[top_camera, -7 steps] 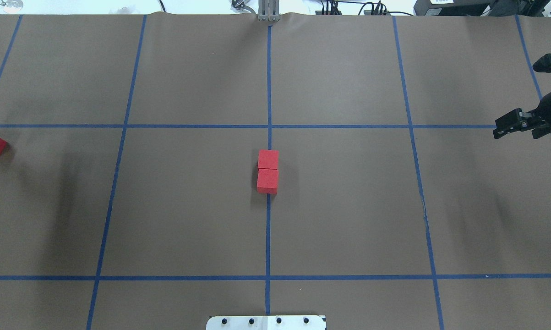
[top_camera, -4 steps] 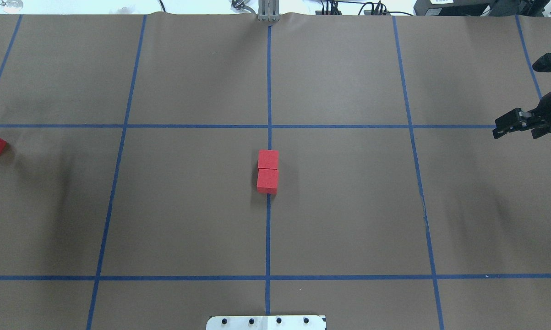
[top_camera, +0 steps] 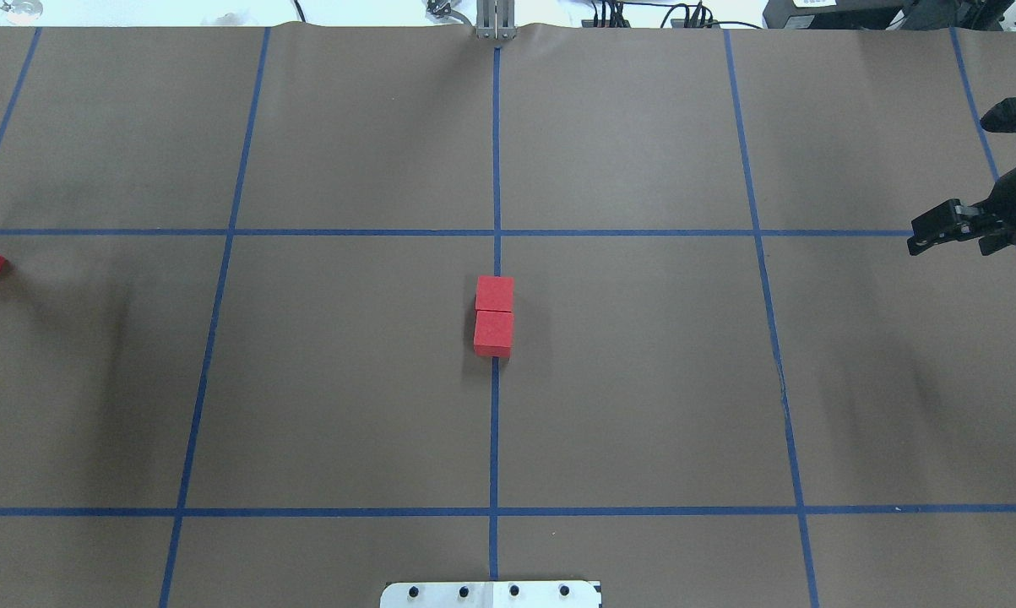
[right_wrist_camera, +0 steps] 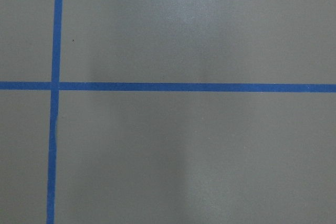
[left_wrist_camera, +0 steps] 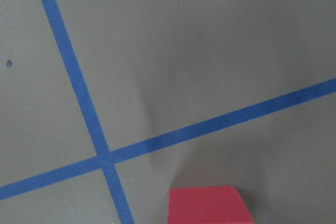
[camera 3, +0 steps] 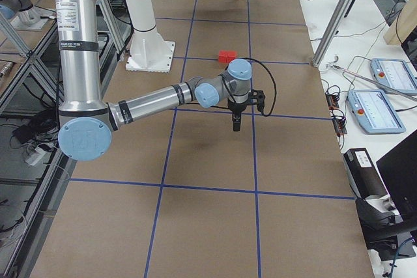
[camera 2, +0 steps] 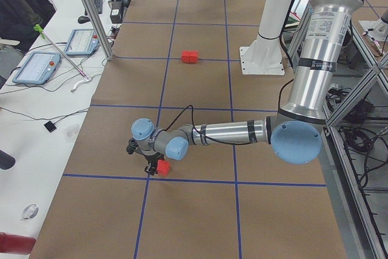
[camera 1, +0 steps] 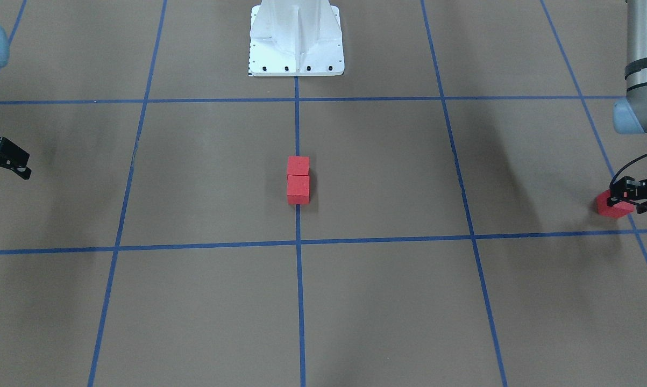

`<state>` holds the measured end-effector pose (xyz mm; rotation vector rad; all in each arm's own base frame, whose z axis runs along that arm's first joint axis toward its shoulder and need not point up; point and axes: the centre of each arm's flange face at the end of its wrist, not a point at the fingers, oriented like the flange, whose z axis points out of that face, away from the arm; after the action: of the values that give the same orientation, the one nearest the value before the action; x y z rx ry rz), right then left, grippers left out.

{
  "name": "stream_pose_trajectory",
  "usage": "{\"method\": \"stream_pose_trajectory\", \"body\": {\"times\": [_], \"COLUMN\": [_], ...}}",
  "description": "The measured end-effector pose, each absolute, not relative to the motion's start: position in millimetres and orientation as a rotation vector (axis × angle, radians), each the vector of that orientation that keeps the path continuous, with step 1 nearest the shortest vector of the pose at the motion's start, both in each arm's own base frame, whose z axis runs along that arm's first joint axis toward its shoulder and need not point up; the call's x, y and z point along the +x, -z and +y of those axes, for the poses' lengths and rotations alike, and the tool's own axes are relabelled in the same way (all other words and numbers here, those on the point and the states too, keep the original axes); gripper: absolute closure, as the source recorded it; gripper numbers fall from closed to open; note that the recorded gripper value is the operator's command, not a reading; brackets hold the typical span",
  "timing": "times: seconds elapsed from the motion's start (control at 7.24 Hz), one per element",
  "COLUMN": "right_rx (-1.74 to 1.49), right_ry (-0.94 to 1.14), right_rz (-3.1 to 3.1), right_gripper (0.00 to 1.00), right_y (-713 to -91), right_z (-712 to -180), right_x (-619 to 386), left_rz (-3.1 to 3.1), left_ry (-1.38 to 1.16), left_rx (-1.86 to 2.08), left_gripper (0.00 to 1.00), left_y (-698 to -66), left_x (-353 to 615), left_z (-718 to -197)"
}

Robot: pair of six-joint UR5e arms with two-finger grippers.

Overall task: Form red blocks into L shape at center
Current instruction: 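Grasp the red cube at the far table edge with the left gripper, then carry the red cube toward the center pair with the left gripper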

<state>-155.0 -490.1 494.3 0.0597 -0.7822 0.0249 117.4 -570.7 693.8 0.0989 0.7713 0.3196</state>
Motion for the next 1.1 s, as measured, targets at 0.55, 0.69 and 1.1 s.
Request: {"method": "stream_pose_trajectory", "body": {"times": [0.55,0.69,1.1], "right_rx": [0.064,0.066,0.069], "right_ry": [-0.025,-0.025,-0.025], "right_rz": [-0.785,-0.786,-0.788], "right_gripper": [0.00,0.00,0.00], "right_y": [-491,-490,-488], "right_z": [-491,-491,-492], "right_x": [-156,-156,-156], "left_rz": [0.842,0.836,0.801], "left_ry": [-0.262,-0.174,0.270], "left_rx": [0.014,-0.043,-0.154], "left_gripper": [1.00,1.00,1.00], "left_y": [-635,-595,-476], "left_x": [125,124,145], "left_z": [-586,-587,-567]}}
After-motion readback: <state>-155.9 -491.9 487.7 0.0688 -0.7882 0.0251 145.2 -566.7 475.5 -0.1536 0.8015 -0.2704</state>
